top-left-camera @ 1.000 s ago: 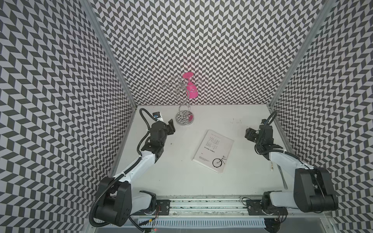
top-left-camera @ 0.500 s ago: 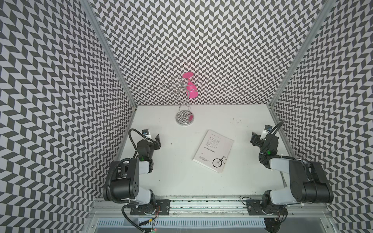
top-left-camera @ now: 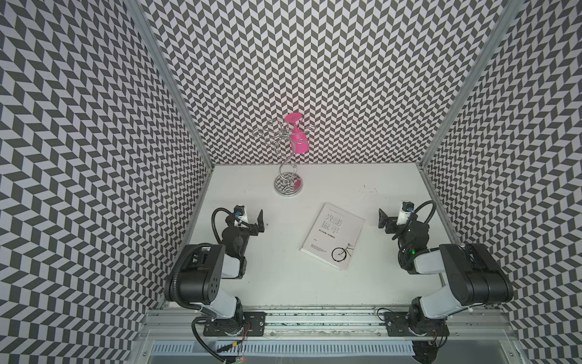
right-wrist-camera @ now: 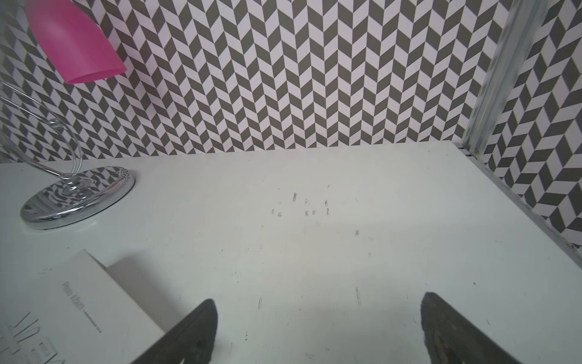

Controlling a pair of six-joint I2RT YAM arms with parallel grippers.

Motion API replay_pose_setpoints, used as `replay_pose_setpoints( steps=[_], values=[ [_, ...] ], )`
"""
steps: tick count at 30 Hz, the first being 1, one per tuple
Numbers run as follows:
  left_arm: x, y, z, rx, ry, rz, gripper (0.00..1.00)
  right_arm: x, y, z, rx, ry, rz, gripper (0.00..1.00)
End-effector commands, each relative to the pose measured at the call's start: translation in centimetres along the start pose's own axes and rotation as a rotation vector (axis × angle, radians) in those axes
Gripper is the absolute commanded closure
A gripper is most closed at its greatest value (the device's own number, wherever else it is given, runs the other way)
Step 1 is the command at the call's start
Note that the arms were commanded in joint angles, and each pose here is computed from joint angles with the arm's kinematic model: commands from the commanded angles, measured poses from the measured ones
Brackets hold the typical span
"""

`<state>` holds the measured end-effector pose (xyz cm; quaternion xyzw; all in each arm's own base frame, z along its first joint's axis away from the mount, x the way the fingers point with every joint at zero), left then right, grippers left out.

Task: Place the photos into the photo albums
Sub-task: Reset both arms

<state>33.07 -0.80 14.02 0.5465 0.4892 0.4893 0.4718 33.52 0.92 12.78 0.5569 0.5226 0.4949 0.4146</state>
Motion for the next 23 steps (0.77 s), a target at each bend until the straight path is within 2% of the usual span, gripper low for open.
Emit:
replay_pose_setpoints(
  steps=[1,23],
  values=[
    [1.44,0.74,0.08,-0.027,0.107,-0.024,0.0,0.04,2.48,-0.02,-0.116,-0.02,-0.016,0.01],
    [1.13,0.76,-0.03,-0.028,0.121,-0.008,0.0,0.07,2.48,-0.07,-0.117,-0.021,-0.017,0.01]
  ],
)
Point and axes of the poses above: each gripper's point midway between its finger pads, its own z axis out along the fingers, its own x axis along the line the jaws close on, y = z × x, the point moved 5 cm from there along -z, back along the fingers, and after that the axes turned 4 degrees about z, right-handed, at the moved point
